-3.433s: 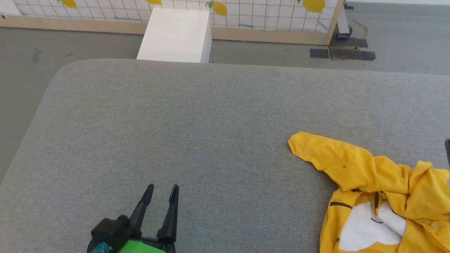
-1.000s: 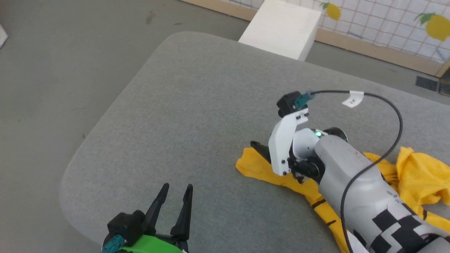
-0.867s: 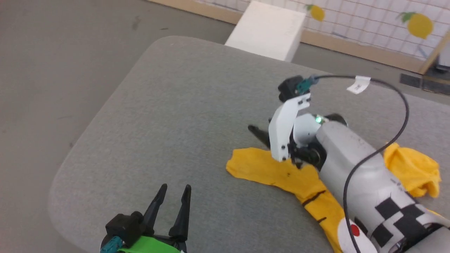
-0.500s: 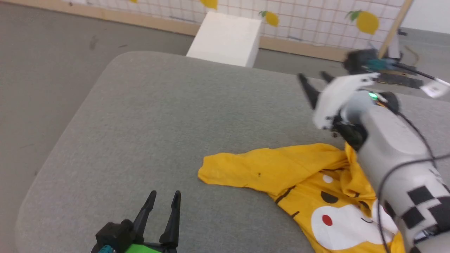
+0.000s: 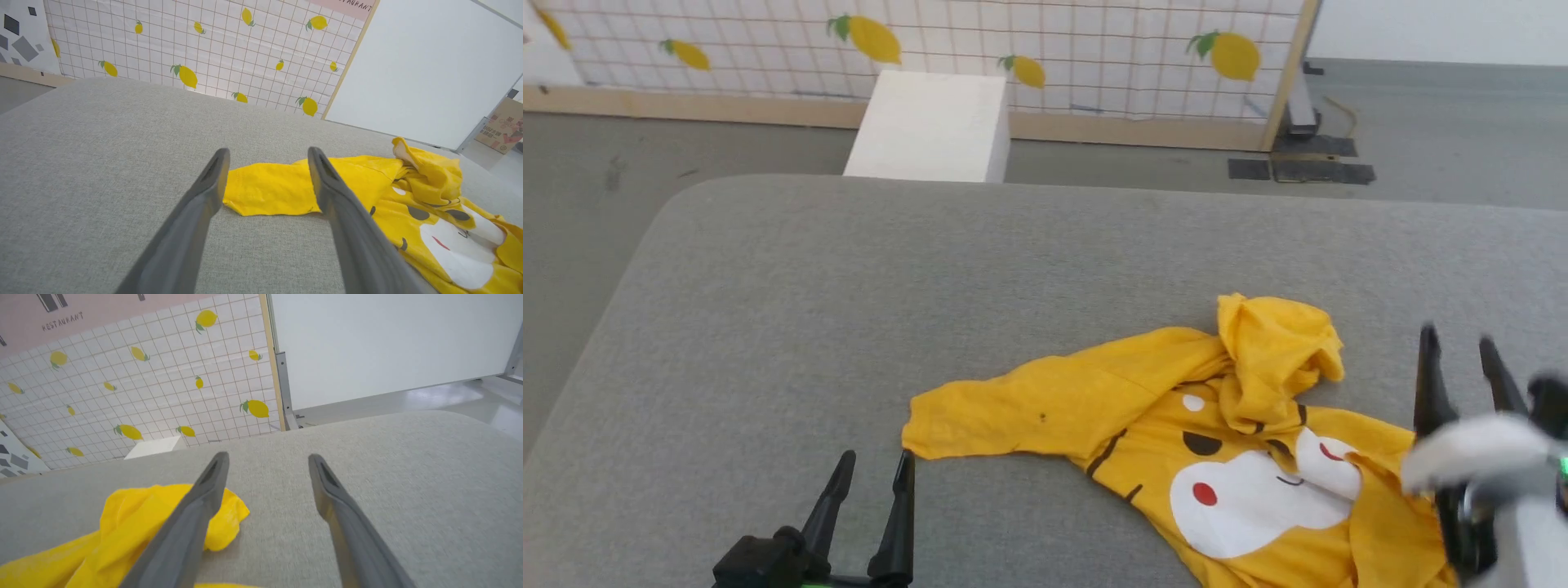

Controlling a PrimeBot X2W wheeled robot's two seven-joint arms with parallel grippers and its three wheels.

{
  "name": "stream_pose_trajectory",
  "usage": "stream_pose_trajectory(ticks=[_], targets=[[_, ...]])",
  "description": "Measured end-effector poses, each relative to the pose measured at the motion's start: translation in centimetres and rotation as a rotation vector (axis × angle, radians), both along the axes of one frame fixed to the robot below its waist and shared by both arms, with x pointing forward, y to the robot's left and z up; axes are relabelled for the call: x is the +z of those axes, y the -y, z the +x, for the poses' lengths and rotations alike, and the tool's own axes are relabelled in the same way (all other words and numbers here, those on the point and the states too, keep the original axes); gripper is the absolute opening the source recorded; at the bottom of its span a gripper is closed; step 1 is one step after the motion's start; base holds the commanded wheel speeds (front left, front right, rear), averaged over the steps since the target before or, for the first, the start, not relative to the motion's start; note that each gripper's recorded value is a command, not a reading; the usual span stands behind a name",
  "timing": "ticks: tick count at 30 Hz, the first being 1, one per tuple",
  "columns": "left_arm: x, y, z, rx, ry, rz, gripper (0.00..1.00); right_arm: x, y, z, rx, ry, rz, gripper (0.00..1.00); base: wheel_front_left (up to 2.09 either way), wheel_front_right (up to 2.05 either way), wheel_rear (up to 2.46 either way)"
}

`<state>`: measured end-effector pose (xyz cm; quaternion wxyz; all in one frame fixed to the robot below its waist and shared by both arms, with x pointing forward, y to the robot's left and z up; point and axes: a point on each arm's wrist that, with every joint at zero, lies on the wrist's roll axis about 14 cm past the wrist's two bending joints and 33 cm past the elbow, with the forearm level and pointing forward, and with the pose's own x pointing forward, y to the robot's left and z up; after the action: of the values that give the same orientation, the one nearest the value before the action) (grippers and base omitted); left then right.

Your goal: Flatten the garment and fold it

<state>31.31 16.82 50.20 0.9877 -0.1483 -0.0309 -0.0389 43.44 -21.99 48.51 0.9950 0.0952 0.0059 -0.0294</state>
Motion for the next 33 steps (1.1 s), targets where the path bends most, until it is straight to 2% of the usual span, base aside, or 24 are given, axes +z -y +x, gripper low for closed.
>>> stream_pose_trajectory(ticks=[3,10,17,23,28,33], targets=[[0.2,0.6,0.3,-0.022,0.005,-0.003,1.00,-0.2,0.4,-4.5,-0.027,0.021,-0.068,1.00,0.00,0.00,0.00],[0.2,0.3,0.4,-0.013,0.004,0.000,1.00,-1.3,0.2,-11.1,-0.025,-0.010,0.038,1.00,0.00,0.00,0.00],[-0.4,0.3,0.6,-0.014,-0.019,0.000,1.00,-1.5,-1.6,-11.6,0.034,-0.025,0.024,1.00,0.00,0.00,0.00],[-0.1,0.0,1.4,-0.030,-0.007,0.043,1.00,-1.5,-2.3,-11.0,0.057,-0.026,0.011,1.00,0.00,0.00,0.00],[0.5,0.8,3.9,-0.139,-0.003,0.152,1.00,-1.9,-2.7,-10.8,0.070,-0.041,0.012,1.00,0.00,0.00,0.00],[-1.4,1.7,6.9,-0.257,-0.159,0.263,1.00,-2.5,-3.2,-10.6,0.085,-0.059,0.017,1.00,0.00,0.00,0.00]])
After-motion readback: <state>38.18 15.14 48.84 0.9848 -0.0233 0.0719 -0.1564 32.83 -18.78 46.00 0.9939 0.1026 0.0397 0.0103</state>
